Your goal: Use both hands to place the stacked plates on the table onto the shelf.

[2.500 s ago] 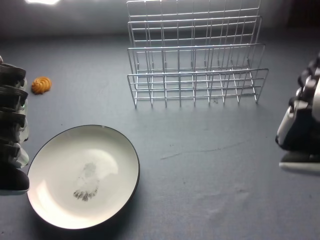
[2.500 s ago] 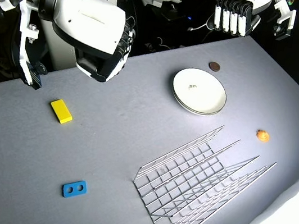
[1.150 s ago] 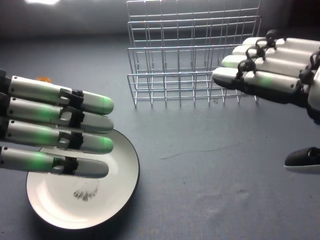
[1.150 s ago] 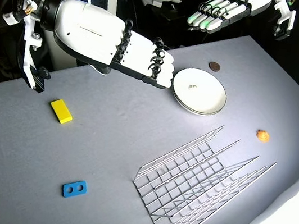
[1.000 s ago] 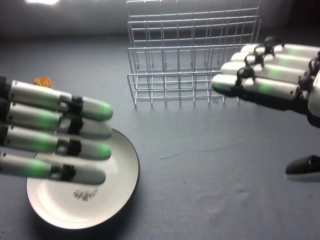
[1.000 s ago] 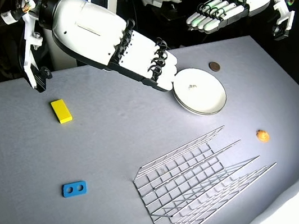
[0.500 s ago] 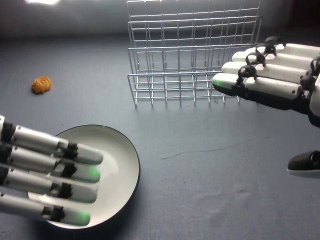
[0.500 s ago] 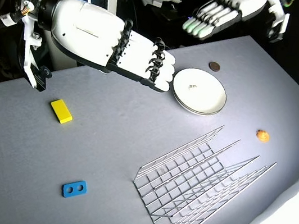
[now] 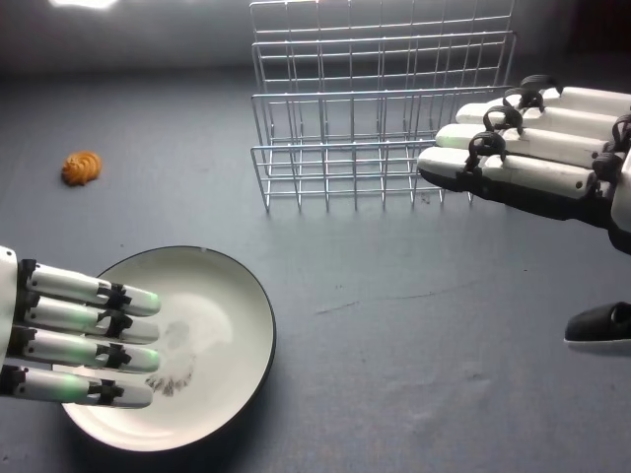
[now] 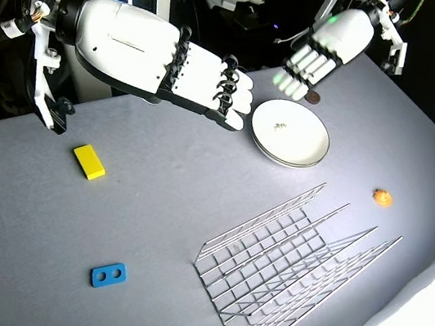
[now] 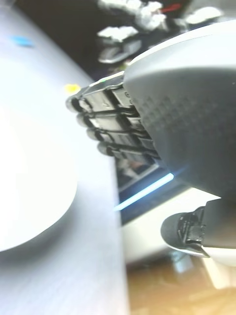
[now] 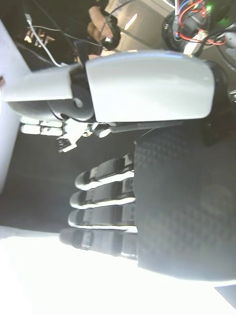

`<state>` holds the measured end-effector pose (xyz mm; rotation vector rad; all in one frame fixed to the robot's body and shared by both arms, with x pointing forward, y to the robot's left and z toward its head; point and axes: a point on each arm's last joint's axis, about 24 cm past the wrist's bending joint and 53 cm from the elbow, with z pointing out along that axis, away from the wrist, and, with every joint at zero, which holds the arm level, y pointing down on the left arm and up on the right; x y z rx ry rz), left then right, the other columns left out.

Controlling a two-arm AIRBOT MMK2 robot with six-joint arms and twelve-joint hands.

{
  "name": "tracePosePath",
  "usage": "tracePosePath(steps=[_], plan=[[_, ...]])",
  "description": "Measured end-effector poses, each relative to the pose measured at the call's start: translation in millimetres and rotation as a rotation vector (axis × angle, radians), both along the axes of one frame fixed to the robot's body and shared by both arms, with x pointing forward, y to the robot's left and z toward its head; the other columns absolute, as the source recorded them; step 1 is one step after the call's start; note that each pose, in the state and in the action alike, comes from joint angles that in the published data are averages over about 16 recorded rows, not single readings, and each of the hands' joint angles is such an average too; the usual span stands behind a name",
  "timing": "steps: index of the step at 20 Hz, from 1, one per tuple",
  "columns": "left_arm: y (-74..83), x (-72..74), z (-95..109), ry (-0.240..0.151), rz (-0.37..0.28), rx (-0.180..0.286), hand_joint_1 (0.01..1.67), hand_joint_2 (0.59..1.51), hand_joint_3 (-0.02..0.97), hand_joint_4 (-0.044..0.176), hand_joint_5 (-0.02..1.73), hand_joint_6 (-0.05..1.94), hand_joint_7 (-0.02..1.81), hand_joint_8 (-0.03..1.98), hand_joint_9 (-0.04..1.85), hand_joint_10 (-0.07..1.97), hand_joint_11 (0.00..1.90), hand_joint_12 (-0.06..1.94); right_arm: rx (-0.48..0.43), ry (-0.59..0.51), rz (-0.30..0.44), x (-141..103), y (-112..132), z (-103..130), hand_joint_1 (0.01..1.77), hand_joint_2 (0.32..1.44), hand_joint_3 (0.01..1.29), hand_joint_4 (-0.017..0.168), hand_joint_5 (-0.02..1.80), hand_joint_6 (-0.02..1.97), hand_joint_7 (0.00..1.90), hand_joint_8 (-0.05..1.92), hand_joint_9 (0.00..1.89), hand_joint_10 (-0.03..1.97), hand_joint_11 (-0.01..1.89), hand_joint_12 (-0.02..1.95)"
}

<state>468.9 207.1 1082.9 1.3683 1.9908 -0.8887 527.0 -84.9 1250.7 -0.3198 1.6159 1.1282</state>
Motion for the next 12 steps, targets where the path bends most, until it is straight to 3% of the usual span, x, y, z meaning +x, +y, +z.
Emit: tracePosePath(steps=[6, 12], plan=[[21.4, 14.8, -26, -0.005, 0.089, 0.112, 0.02, 1.09, 0.02, -0.002, 0.02, 0.0, 0.02, 0.01, 0.02, 0.01, 0.02, -0.01, 0.004, -0.002, 0.003, -1, 0, 0, 1.11, 0.95, 0.02, 0.001, 0.02, 0.02, 0.02, 0.01, 0.02, 0.01, 0.01, 0.31], [32.8, 19.3, -43, 0.008, 0.138, 0.178, 0.02, 1.085, 0.02, -0.002, 0.01, 0.0, 0.01, 0.01, 0.02, 0.01, 0.02, -0.01, 0.0, -0.005, 0.008, -2, 1, -1, 1.09, 0.95, 0.02, 0.001, 0.02, 0.02, 0.02, 0.01, 0.02, 0.01, 0.01, 0.32]])
